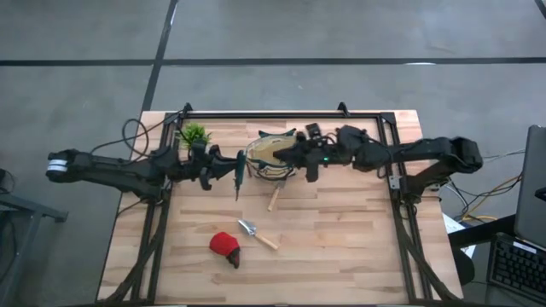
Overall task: Pick & Place Garden tools in Gardening bag
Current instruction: Put the green shear scissors into the brown gardening bag
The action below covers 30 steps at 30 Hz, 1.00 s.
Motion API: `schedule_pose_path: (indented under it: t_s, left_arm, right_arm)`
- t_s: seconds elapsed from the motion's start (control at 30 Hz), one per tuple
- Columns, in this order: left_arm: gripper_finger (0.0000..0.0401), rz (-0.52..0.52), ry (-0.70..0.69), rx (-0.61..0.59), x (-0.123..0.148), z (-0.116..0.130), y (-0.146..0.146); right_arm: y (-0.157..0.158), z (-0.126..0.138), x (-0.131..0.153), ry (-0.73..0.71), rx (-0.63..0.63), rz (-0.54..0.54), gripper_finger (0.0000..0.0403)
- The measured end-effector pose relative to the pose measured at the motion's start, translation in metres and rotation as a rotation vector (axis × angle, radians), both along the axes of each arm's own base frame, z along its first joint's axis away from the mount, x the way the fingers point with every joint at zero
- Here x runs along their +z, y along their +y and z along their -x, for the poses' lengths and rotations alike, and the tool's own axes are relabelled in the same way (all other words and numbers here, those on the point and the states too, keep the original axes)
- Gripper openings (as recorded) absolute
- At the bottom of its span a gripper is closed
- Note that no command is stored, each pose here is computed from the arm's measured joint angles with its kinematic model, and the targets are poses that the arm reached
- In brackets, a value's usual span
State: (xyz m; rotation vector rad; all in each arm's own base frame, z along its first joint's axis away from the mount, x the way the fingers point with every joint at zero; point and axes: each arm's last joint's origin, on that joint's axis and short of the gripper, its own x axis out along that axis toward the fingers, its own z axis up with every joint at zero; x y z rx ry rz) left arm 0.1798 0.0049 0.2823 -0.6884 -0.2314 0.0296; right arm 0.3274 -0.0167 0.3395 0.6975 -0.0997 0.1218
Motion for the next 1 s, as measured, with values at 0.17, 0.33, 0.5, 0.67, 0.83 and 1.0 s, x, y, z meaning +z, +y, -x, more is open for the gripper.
schedule_pose_path:
  t_s: [0.17, 0.33, 0.5, 0.67, 0.83, 1.0]
  left_arm:
    - [0.0043, -0.029, 0.015, 0.061, 0.000, 0.003, 0.001]
    - [0.0043, -0.034, 0.043, 0.178, -0.002, 0.004, 0.004]
    - [0.0043, -0.056, 0.063, 0.230, -0.003, 0.005, 0.006]
    - [0.0043, -0.065, 0.076, 0.232, -0.001, 0.005, 0.006]
    - [0.0043, -0.059, 0.070, 0.261, 0.001, 0.005, 0.007]
    - [0.0043, -0.059, 0.069, 0.274, 0.002, 0.005, 0.007]
  right_arm:
    - [0.001, -0.030, -0.009, 0.164, 0.042, 0.009, 0.0018]
    - [0.002, -0.056, -0.008, 0.201, 0.064, -0.004, 0.0018]
    - [0.000, -0.076, -0.013, 0.228, 0.063, -0.053, 0.0018]
    - [-0.001, -0.083, -0.012, 0.240, 0.044, -0.065, 0.0018]
    - [-0.005, -0.084, -0.010, 0.235, -0.032, -0.064, 0.0026]
    - [-0.012, -0.083, -0.010, 0.237, -0.091, -0.105, 0.0066]
